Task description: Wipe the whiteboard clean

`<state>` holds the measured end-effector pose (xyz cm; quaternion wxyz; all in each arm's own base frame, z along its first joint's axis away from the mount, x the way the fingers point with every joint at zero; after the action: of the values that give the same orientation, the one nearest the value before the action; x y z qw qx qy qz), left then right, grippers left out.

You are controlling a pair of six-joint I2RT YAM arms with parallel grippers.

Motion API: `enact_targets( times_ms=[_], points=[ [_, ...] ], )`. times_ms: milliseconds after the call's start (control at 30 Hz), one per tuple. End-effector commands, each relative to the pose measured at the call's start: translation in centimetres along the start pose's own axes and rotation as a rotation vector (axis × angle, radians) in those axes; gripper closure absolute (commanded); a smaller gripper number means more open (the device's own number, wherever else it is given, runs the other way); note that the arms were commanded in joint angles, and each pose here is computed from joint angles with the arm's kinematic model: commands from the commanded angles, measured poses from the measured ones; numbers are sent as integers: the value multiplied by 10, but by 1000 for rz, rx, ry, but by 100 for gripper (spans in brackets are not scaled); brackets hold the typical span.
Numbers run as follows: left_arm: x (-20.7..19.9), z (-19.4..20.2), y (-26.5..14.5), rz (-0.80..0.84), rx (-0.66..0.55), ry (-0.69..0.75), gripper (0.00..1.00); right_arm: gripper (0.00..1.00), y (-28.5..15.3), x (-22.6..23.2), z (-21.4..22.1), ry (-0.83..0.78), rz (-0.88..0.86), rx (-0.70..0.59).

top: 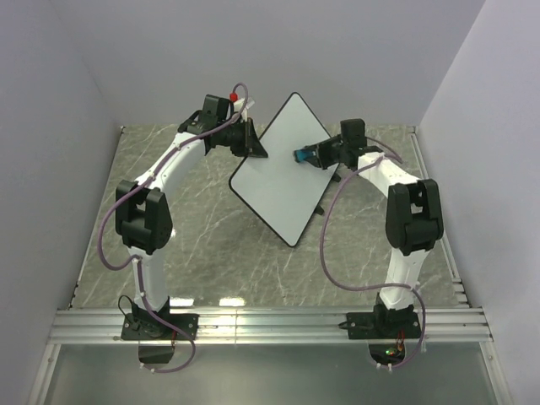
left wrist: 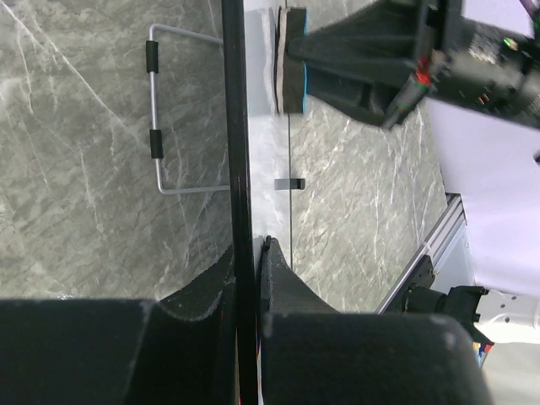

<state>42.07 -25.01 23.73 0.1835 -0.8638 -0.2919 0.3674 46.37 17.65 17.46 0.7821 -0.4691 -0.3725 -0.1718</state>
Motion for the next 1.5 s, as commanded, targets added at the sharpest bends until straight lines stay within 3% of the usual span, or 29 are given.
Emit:
enact_targets(
  times_ms=[0, 167, 333, 467, 733, 967, 1167, 1267, 1467],
  points=[
    [-9, 33, 26, 27, 132, 133, 100, 100, 0, 0, 79, -24, 3, 168],
    [-8, 33, 27, 25, 136, 134, 100, 100, -2, -29, 131, -66, 69, 249],
    [-8, 32, 26, 18, 131, 136, 100, 100, -8, -72, 131, -26, 144, 259],
    [-10, 31, 25, 25, 129, 135, 100, 100, -13, -78, 103, -5, 145, 182],
    [-18, 32, 18, 47, 117, 137, 100, 100, -2, -47, 27, -7, 136, -24],
    [-21, 38, 14, 44, 124, 141, 100, 100, 22, -15, -4, -30, 150, -93],
    [-20, 38, 11, 25, 119, 155, 100, 100, 19, -35, 24, -85, 190, -43],
    [-19, 37, 12, 22, 118, 155, 100, 100, 12, -84, 52, -103, 268, 20],
    [-17, 33, 15, 22, 118, 152, 100, 100, -13, -128, 103, -192, 338, 129]
  ],
)
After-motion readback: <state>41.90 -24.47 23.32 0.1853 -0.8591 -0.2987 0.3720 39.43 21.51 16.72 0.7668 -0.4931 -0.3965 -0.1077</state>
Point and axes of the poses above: each gripper's point midway between its finger pads, its own y axis out along the fingers, its own x axis along the line the jaws close on, z = x × y, the point moved 5 cm from there along -y, back along the fingers, and after that the axes turned 10 degrees about y, right-handed, at the moved point
